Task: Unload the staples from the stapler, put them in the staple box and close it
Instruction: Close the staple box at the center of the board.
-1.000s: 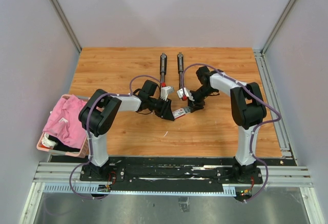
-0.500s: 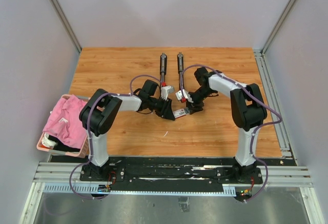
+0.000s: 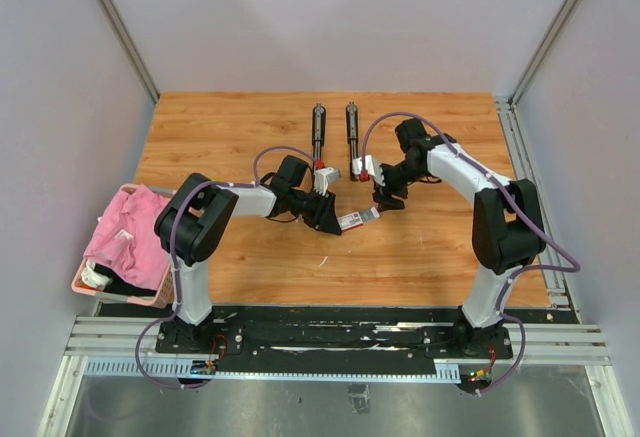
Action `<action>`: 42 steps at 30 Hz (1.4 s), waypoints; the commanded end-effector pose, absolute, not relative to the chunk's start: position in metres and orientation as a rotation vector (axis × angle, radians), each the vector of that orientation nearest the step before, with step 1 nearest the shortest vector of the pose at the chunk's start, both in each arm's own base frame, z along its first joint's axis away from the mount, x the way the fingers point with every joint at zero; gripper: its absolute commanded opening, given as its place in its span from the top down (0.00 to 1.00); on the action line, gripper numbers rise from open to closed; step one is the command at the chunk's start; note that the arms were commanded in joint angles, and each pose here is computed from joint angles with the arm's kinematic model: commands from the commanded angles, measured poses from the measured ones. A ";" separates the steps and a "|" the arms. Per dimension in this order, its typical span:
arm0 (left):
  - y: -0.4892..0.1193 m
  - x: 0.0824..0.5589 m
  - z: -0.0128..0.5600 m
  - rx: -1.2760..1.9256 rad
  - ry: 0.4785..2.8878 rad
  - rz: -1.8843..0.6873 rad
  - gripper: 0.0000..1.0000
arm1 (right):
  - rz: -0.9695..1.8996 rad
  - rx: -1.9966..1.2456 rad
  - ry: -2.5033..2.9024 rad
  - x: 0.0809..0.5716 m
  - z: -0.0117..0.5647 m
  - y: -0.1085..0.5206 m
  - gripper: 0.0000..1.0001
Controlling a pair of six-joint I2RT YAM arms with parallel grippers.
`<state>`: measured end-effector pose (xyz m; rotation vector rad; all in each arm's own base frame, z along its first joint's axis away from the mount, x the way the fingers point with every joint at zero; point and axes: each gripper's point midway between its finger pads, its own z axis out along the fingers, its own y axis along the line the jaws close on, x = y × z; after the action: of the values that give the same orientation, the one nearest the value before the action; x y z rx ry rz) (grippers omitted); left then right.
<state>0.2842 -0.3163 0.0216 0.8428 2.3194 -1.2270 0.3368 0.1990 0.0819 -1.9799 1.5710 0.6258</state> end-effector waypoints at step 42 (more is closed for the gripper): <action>-0.298 0.276 -0.022 0.778 2.463 -1.146 0.60 | 0.391 -1.101 2.526 0.351 0.023 0.189 0.28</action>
<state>0.2864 -0.3195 0.0227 0.8269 2.2997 -1.2528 0.3611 0.1681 0.0222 -1.0975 2.5253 0.2890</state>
